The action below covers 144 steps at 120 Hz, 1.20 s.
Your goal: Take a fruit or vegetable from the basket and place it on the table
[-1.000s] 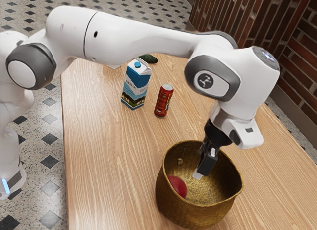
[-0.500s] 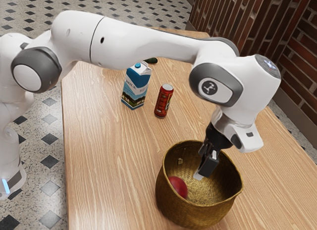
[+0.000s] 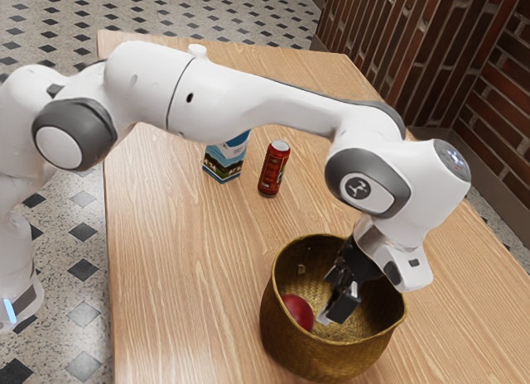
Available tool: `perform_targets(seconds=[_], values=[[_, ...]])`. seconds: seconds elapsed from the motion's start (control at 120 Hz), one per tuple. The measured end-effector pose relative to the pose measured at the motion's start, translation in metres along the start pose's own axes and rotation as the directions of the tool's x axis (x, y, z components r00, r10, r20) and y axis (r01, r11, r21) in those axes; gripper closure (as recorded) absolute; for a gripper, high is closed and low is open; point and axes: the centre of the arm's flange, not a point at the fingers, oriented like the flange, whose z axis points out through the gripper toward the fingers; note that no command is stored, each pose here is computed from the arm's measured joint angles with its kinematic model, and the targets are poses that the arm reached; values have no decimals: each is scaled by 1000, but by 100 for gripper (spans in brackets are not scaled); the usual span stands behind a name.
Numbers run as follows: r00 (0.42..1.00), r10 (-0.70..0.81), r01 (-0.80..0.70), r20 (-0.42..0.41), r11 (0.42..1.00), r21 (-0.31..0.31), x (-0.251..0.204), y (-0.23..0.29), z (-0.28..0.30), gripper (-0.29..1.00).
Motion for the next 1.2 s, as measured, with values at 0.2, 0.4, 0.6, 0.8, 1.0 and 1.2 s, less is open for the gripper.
perform_targets(seconds=[0.2, 0.4, 0.6, 0.8, 1.0, 1.2], values=[[1000, -3, 3, 27, 1000, 2, 10, -1, 19, 0], [999, -18, 18, 38, 1000, 1, 17, -10, 33, 0], [997, -26, 25, 69, 1000, 5, 16, -16, 46, 0], [996, -35, 35, 83, 999, 0, -2, -23, 44, 0], [997, -31, 32, 64, 999, -6, -16, -22, 35, 0], [998, -20, 21, 52, 1000, -10, -29, -16, 26, 0]])
